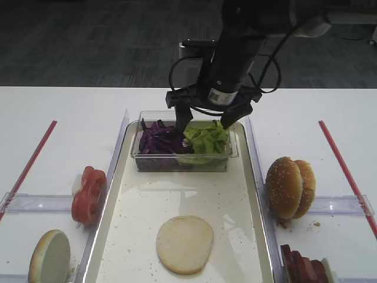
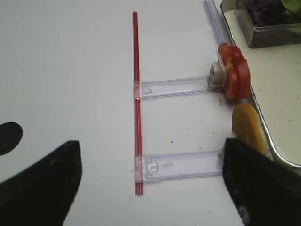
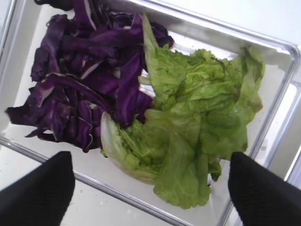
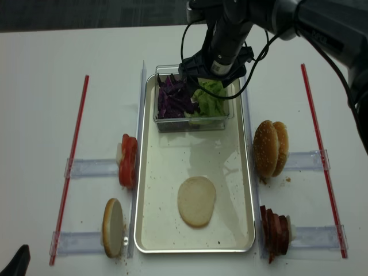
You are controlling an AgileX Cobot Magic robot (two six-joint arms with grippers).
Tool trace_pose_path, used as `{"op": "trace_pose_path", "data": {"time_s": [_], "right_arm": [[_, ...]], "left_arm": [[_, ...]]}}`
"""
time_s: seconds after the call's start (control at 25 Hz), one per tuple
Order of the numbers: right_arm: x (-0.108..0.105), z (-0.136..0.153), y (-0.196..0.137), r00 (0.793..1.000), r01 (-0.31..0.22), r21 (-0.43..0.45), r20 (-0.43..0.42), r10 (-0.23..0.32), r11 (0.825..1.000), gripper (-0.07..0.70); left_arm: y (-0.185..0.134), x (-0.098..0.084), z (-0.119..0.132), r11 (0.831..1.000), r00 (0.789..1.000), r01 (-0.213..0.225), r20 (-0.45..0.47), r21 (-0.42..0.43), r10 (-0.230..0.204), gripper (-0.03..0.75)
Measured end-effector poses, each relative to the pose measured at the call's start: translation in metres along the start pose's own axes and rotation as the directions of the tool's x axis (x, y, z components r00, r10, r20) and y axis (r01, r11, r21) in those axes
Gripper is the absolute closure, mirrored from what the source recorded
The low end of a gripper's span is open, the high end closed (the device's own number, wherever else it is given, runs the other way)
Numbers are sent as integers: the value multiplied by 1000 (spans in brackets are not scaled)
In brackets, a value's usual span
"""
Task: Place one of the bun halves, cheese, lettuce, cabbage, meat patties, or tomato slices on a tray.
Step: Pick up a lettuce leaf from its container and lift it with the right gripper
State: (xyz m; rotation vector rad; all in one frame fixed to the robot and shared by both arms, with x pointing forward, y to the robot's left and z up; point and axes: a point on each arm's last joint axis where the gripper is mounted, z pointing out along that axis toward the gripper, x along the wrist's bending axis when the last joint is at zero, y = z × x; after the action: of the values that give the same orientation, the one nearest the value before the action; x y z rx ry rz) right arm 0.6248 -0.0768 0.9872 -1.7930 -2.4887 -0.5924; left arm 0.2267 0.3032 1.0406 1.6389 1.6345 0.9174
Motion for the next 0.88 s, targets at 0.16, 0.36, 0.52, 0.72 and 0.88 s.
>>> {"op": "trace_pose_path", "data": {"time_s": [0.16,0.36,0.52,0.72,0.88], "right_arm": [[-4,18,-1,1000,-7,27,7,7,1000,-1],[-7,33,-1,1000,-2,33,12,2,999,54],[-8,37,0,1000,2,26,13,-3,1000,87],[-9,41,0,1000,5,23,19,-5,1000,120],[-11,46,0,1000,9,28,27,-10,1000,127]], "left_arm": [[0,0,0,1000,1000,0,0,0,0,151],[0,0,0,1000,1000,0,0,0,0,151],[0,0,0,1000,1000,0,0,0,0,151],[0,0,0,1000,1000,0,0,0,0,151],[0,0,0,1000,1000,0,0,0,0,151]]}}
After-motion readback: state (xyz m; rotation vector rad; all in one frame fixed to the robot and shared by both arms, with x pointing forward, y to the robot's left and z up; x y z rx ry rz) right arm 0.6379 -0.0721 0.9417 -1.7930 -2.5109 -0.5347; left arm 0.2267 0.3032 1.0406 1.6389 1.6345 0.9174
